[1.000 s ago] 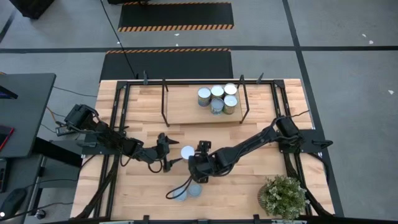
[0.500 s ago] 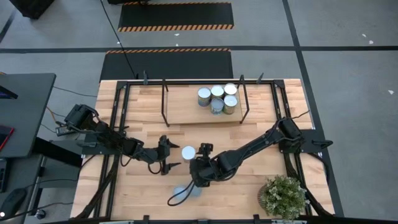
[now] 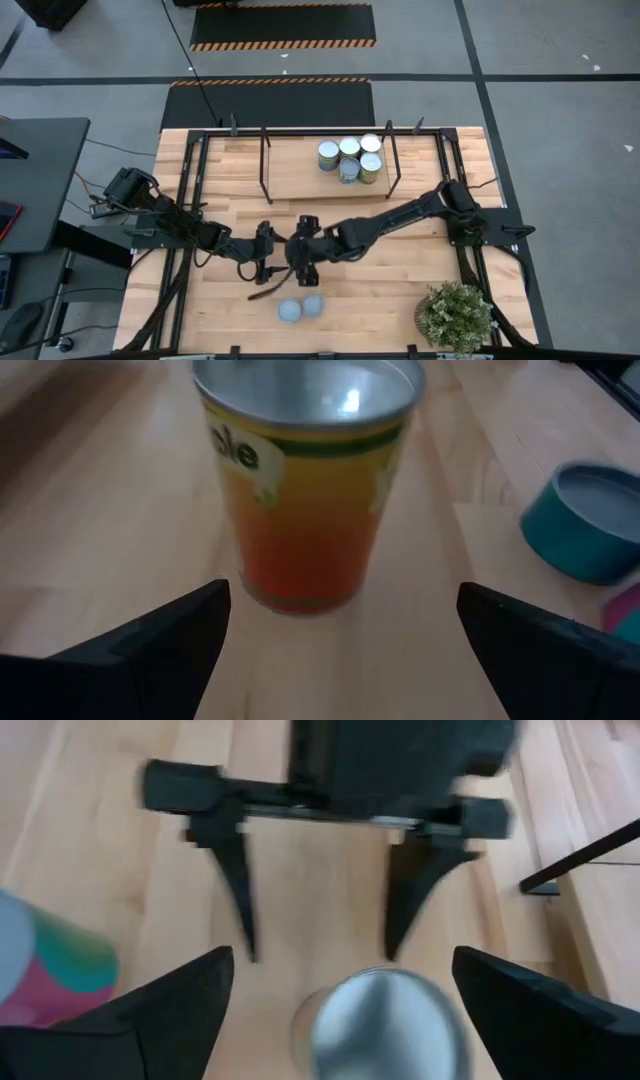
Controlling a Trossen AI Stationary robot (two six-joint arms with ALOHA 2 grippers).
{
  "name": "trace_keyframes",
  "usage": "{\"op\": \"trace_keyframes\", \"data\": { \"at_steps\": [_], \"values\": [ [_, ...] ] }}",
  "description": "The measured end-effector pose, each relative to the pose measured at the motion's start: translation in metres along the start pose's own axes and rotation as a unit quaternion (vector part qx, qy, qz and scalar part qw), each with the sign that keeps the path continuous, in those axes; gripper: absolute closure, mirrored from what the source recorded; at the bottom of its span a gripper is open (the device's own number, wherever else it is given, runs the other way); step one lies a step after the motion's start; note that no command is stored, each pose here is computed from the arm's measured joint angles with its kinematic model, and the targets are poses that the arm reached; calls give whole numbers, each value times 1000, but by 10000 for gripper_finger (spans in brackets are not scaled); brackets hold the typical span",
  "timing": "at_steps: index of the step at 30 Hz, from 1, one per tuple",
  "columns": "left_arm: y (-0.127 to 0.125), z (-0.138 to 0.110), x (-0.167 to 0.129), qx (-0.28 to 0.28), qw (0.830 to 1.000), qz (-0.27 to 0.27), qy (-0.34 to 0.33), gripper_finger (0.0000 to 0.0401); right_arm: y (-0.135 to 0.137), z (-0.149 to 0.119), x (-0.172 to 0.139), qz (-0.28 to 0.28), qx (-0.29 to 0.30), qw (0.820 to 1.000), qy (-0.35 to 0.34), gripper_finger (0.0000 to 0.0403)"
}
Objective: Pick and place cans onto a shelf
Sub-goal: Put the canned pineapple on the shelf
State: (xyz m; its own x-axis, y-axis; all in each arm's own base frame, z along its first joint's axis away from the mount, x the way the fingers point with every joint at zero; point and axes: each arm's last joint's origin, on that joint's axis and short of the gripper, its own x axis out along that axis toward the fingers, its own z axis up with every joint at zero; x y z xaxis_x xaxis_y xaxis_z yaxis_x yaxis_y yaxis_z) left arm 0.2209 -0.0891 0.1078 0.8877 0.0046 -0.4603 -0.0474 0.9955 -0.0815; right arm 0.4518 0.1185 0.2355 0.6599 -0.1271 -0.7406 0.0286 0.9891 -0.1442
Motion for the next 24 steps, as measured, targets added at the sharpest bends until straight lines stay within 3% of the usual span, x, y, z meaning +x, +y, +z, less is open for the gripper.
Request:
{"op": "trace_keyframes", "data": {
  "at_steps": [8, 14, 24],
  "values": [
    [1, 1, -8, 7, 999, -12, 31, 5, -19, 5, 13, 14, -22, 1000, -17, 4],
    [2, 6, -16, 0, 999, -13, 36, 5, -24, -2, 23, 18, -46, 999, 11, 3],
    [-3, 3, -20, -2, 999, -21, 47, 5, -28, -10, 25, 11, -31, 998, 48, 3]
  ]
}}
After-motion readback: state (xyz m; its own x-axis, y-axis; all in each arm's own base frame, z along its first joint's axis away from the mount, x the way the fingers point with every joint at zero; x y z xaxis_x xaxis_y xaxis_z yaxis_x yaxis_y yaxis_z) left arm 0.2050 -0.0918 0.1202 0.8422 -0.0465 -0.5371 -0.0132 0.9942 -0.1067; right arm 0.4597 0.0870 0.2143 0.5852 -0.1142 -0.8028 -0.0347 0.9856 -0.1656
